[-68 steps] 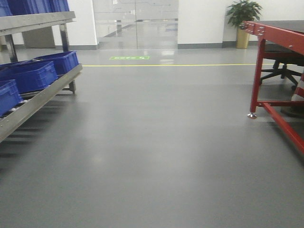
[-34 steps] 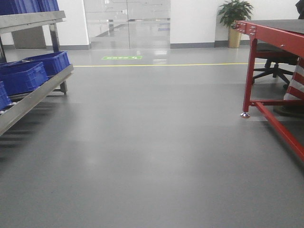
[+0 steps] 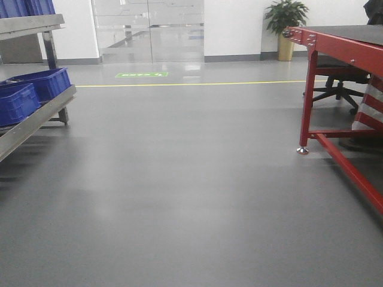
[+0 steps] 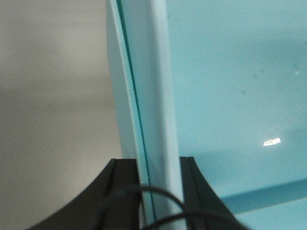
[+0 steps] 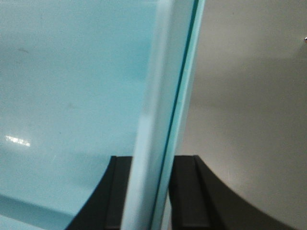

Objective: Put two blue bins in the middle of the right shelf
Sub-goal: 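Drive the base across the floor carrying the bin in both grippers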

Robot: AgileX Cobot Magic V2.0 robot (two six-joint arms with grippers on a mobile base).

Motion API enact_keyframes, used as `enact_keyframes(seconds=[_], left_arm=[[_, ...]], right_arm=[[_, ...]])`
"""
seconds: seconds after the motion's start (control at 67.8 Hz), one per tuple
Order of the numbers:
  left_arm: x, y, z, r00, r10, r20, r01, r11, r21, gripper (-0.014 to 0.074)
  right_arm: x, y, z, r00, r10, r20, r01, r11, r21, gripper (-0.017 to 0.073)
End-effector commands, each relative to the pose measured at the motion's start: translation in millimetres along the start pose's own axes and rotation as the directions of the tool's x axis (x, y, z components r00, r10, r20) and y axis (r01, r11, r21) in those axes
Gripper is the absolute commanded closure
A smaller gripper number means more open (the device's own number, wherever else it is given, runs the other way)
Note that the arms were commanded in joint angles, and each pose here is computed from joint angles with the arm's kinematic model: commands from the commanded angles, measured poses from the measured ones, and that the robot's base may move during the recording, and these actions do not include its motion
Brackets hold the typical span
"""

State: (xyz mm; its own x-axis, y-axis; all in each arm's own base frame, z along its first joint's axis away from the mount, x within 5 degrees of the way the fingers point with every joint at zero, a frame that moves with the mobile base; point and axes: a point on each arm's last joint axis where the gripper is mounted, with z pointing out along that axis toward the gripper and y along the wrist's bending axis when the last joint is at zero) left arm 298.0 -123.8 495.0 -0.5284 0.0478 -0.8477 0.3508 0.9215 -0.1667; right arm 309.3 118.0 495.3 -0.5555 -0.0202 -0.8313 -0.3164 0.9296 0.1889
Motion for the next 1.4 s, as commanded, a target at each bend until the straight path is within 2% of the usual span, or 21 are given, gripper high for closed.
enact_keyframes(seconds=[0.0, 1.387], left_arm=[[-12.9, -5.6, -16.1, 0.992, -0.004, 0.124, -0.001, 0.999, 0.044, 0.0704], [-12.9, -5.6, -16.1, 0.992, -0.004, 0.124, -0.001, 0.999, 0.044, 0.0704]], right_arm=[[-11.2, 0.3, -12.5, 0.994, -0.012, 0.104, 0.013, 1.0, -0.004, 0.0712], [-11.2, 0.3, -12.5, 0.994, -0.012, 0.104, 0.013, 1.0, -0.004, 0.0712]])
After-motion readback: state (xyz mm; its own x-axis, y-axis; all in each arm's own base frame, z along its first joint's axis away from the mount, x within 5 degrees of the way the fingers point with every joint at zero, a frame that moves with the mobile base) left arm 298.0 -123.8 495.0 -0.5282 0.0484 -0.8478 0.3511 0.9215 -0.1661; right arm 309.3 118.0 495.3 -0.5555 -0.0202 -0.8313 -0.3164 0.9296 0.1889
